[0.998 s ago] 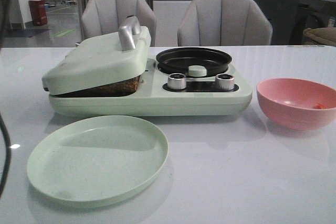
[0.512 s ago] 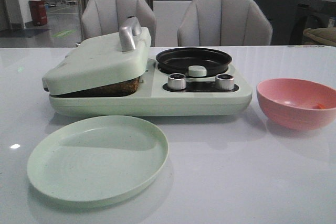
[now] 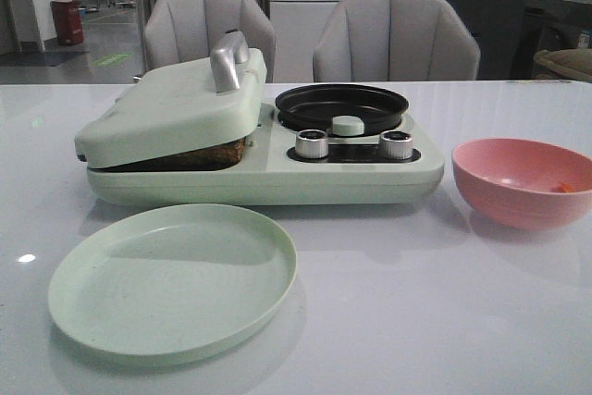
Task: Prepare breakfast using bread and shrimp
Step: 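Release the lid handle and withdraw the left gripper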
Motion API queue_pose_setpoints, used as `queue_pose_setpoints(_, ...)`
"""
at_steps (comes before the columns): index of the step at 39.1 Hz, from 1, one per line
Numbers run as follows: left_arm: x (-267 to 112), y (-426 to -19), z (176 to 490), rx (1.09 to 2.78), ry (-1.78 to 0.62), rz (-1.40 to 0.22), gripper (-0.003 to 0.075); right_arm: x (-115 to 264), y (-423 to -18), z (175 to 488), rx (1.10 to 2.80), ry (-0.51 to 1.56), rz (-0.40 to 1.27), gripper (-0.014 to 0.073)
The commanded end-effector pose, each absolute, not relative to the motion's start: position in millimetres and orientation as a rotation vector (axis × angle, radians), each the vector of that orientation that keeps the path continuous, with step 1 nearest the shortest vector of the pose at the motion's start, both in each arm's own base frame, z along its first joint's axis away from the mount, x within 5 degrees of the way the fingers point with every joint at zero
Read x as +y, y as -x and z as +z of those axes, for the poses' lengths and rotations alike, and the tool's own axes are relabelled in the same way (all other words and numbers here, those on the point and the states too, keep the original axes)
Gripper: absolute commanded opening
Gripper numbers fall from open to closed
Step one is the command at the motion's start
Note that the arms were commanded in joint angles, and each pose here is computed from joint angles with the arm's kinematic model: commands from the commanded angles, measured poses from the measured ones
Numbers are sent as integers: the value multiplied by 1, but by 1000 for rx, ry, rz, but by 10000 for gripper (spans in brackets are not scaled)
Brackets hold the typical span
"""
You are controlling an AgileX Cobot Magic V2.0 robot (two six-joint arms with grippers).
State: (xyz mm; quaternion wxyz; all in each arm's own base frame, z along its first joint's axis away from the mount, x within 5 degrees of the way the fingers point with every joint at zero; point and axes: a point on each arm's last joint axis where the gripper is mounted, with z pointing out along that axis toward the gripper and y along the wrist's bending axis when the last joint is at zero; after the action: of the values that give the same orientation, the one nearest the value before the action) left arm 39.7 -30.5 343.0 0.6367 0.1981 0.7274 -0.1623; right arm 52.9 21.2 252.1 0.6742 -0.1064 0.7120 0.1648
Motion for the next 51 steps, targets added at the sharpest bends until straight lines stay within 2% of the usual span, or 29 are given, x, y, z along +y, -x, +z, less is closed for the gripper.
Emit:
queue_pose_setpoints(1, -26, -29, 341, 1546, -391, -412, 328, 21, -52, 267, 1499, 230, 379, 507)
queue_pose_setpoints(10, -20, -10, 308, 1486, -375, -434, 105, 21, -52, 267, 1499, 230, 379, 507)
queue_pose_setpoints(15, -20, -11, 297, 1492, -371, -438, 112, 21, -52, 268, 1487, 229, 381, 507)
queue_pose_setpoints(36, -20, -13, 294, 1499, -369, -437, 112, 21, -52, 278, 1442, 224, 389, 507)
queue_pose_setpoints(51, -20, -13, 294, 1499, -369, -437, 112, 40, -100, 332, 1684, 252, 350, 507)
